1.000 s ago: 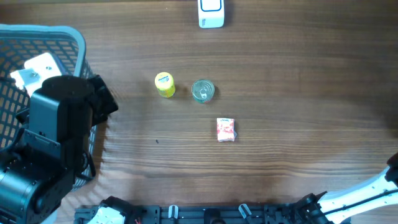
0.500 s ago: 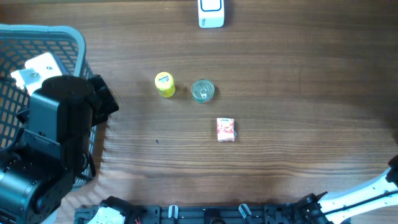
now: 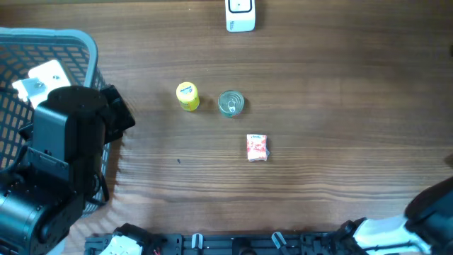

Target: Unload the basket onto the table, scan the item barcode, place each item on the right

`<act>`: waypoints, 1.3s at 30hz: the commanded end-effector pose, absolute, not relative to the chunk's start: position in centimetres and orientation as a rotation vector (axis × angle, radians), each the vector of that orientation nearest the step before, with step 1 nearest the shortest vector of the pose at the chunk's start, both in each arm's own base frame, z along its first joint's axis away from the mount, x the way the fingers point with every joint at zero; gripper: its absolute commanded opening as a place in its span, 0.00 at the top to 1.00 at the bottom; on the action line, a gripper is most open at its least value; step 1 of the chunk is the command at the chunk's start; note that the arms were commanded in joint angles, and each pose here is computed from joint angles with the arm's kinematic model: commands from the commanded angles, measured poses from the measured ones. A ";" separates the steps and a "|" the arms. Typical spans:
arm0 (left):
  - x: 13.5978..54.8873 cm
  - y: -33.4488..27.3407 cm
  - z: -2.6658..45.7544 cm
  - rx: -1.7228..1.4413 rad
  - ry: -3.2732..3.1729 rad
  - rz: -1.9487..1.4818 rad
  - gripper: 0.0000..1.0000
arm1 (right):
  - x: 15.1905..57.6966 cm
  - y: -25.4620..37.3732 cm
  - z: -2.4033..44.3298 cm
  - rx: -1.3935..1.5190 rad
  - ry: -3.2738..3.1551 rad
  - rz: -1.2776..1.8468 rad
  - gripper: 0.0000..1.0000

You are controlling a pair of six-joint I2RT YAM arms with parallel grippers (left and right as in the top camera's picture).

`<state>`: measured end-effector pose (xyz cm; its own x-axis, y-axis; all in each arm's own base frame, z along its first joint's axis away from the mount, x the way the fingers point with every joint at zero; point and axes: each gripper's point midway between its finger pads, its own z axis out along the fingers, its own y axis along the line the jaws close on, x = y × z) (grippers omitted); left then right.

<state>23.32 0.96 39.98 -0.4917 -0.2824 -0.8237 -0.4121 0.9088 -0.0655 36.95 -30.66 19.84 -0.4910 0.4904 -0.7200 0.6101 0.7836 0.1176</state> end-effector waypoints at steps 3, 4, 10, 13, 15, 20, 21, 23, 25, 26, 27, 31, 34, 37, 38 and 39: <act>23.5 0.8 39.6 -0.533 2.118 0.145 0.00 | 41.5 -17.4 22.3 0.470 2.261 0.154 0.00; 23.6 0.3 39.3 -0.515 2.140 0.125 0.00 | 42.0 -15.6 22.2 0.426 2.275 0.207 0.00; 24.1 -6.1 33.4 0.010 2.536 -0.001 0.00 | 42.4 -12.1 20.7 0.368 2.368 0.179 0.00; 24.0 -9.8 30.7 0.266 2.686 -0.150 0.00 | 41.6 -13.1 19.9 0.411 2.407 0.101 0.00; 24.9 -10.9 29.1 0.347 2.744 -0.173 0.00 | 41.4 -13.7 19.9 0.430 2.409 0.059 0.00; 26.2 -9.7 26.7 0.259 2.846 -0.014 0.00 | 41.2 -13.1 19.6 0.424 2.424 0.103 0.00; 26.3 -9.7 26.9 0.260 2.833 -0.004 0.00 | 41.1 -12.5 19.6 0.413 2.431 0.146 0.00; 26.2 -9.2 28.1 0.237 2.769 0.013 0.00 | 40.6 -12.0 19.2 0.434 2.454 0.179 0.00; 25.8 -8.5 30.0 0.207 2.678 0.031 0.00 | 40.0 -12.2 18.7 0.575 2.465 0.191 0.00; 25.5 -8.2 31.0 0.203 2.632 0.034 0.00 | 39.2 -12.4 18.2 0.693 2.475 0.192 0.00; 25.2 -7.9 31.7 0.199 2.597 0.035 0.00 | 38.3 -12.4 17.6 0.801 2.493 0.193 0.00; 22.8 -6.2 36.3 0.148 2.388 -0.007 0.00 | 35.2 -9.6 16.1 0.927 2.627 0.321 0.00; 21.3 -5.5 38.2 0.115 2.300 -0.053 0.00 | 34.7 -6.4 16.4 0.884 2.670 0.523 0.00; 20.2 -4.9 39.0 0.077 2.262 -0.084 0.00 | 35.1 -3.0 17.2 0.594 2.700 0.682 0.00; 19.8 -4.7 39.0 0.064 2.259 -0.091 0.00 | 35.1 -2.4 17.0 0.522 2.727 0.645 0.00; 19.6 -4.6 39.0 0.055 2.259 -0.096 0.00 | 35.0 -1.9 16.7 0.463 2.752 0.600 0.00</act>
